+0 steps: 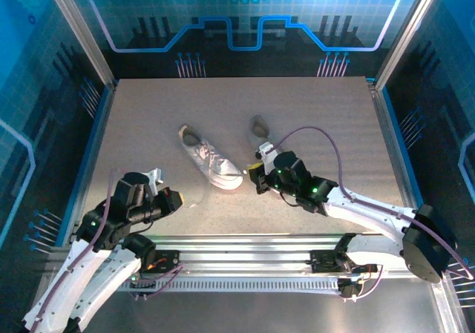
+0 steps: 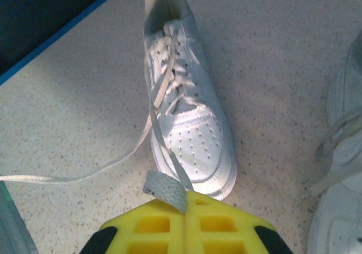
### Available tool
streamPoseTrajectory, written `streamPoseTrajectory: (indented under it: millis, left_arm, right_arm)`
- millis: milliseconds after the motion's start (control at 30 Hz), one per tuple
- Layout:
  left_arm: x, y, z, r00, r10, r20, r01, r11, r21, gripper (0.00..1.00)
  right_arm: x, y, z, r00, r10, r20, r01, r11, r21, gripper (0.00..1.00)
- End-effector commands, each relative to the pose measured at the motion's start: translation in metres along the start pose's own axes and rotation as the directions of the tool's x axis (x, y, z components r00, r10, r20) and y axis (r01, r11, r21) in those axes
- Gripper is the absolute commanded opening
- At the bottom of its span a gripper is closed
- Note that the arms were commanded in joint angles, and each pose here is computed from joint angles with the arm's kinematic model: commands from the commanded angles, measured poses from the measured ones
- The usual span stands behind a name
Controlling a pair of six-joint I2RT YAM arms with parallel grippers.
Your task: Tie the shoes
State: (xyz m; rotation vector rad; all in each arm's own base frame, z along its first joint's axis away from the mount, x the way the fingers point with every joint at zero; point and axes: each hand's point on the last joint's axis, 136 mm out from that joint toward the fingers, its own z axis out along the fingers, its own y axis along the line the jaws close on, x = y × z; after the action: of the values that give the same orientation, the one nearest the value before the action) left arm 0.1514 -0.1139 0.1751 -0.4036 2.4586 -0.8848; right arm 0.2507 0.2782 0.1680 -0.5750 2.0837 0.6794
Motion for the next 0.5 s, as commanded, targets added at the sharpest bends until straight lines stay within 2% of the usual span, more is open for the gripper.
streamPoseTrajectory:
  millis: [0, 233, 333, 400, 467]
  left_arm:
    - [-0.003, -0.015, -0.005, 0.999, 0.048, 0.014, -0.049, 0.997, 0.060, 0.00]
    - [-0.005, -0.032, -0.005, 0.987, 0.163, -0.006, -0.161, 0.980, 0.115, 0.00]
    - [-0.006, -0.039, -0.004, 0.972, 0.231, -0.028, -0.227, 0.967, 0.120, 0.00]
    - [-0.009, -0.042, 0.000, 0.960, 0.276, -0.043, -0.269, 0.956, 0.116, 0.00]
    - [-0.013, -0.045, 0.004, 0.950, 0.307, -0.056, -0.300, 0.948, 0.110, 0.00]
  right_arm:
    - [0.022, -0.006, 0.002, 0.995, 0.037, -0.091, -0.036, 0.999, 0.014, 0.03]
    - [0.070, 0.003, 0.014, 0.955, 0.052, -0.293, -0.062, 0.998, -0.026, 0.10]
    - [0.082, 0.007, 0.014, 0.938, 0.046, -0.344, -0.059, 0.998, -0.028, 0.19]
    - [0.083, 0.008, 0.013, 0.934, 0.045, -0.354, -0.056, 0.998, -0.021, 0.31]
    - [0.079, 0.006, 0.011, 0.934, 0.049, -0.354, -0.052, 0.999, 0.000, 0.34]
